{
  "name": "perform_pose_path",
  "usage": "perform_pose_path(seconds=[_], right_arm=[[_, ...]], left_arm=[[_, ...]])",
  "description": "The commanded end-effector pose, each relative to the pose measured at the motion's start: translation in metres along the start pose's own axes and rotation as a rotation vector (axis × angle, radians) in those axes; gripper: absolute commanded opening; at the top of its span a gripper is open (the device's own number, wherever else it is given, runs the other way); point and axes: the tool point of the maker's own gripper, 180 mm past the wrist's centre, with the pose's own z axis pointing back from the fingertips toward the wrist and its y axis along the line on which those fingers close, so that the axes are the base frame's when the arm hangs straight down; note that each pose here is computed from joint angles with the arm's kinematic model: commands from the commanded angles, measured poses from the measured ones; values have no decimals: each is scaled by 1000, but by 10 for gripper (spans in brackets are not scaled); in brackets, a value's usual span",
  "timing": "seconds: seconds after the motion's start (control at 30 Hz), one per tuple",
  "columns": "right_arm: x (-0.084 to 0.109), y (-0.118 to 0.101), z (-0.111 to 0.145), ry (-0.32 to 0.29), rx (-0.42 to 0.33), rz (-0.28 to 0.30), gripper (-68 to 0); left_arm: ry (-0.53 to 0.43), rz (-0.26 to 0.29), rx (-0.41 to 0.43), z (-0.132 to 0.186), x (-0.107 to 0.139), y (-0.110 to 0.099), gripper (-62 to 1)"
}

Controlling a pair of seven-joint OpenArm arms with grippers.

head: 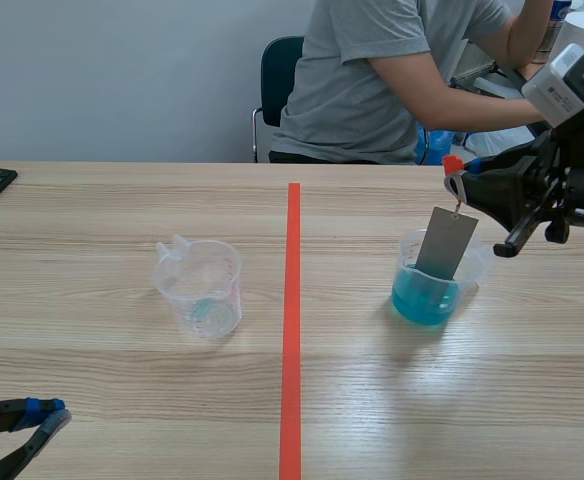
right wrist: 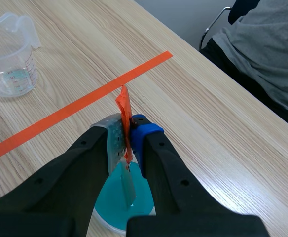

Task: Do the redox reaction experiment.
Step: 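Hold the plate still in the solution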

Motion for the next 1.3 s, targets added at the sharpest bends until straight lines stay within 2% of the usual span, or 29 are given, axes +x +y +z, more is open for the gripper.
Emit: perform_pose_path(seconds=[0.0, 0.7, 1.27], right_arm=[[-2, -2, 1, 24, 4, 20, -669], [2, -4, 4, 22, 5, 33, -669], [79, -7, 35, -87, 64, 63, -669]], left_arm=[[-17, 3, 6, -1, 5, 0, -577], [-17, 3, 6, -1, 5, 0, -578], [-17, 3, 6, -1, 5, 0, -578]])
